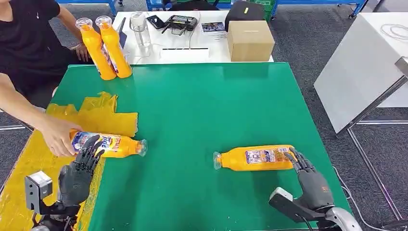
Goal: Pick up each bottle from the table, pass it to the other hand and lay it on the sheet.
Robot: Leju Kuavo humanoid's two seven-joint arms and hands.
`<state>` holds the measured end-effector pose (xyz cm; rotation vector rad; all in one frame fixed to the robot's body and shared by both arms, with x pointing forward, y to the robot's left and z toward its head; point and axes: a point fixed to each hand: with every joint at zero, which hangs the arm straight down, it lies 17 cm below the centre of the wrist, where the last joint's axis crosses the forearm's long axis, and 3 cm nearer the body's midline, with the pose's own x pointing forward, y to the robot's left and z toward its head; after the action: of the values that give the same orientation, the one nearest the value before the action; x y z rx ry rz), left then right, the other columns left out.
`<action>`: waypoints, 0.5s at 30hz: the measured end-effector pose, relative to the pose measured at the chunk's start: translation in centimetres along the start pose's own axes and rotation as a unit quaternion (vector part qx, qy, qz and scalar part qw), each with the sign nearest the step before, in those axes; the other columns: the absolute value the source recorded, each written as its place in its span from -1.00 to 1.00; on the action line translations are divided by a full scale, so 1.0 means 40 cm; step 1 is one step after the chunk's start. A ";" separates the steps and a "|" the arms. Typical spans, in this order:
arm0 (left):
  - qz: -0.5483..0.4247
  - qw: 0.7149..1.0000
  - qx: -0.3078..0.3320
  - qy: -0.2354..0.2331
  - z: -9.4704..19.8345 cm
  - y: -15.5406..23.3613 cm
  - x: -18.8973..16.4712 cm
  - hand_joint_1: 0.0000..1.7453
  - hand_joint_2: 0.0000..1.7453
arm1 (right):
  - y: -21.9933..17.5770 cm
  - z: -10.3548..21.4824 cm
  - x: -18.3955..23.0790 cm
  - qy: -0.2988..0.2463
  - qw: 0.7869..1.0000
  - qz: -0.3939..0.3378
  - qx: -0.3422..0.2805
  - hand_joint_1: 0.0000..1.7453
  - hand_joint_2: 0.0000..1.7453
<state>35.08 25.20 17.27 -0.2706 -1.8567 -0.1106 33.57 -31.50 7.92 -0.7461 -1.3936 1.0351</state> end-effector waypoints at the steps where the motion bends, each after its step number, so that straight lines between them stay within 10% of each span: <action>1: 0.000 1.000 0.000 0.000 -0.001 -0.001 0.000 -1.00 -1.00 | -0.002 -0.005 -0.002 0.001 1.000 0.001 -0.001 -1.00 1.00; 15: 0.011 1.000 -0.006 -0.008 -0.020 -0.017 0.012 -1.00 -1.00 | 0.006 -0.101 -0.037 0.018 1.000 0.015 0.008 -1.00 1.00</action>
<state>35.52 24.44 18.01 -0.3022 -1.8683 -0.1051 37.69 -32.13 6.75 -0.7719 -1.3457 1.0516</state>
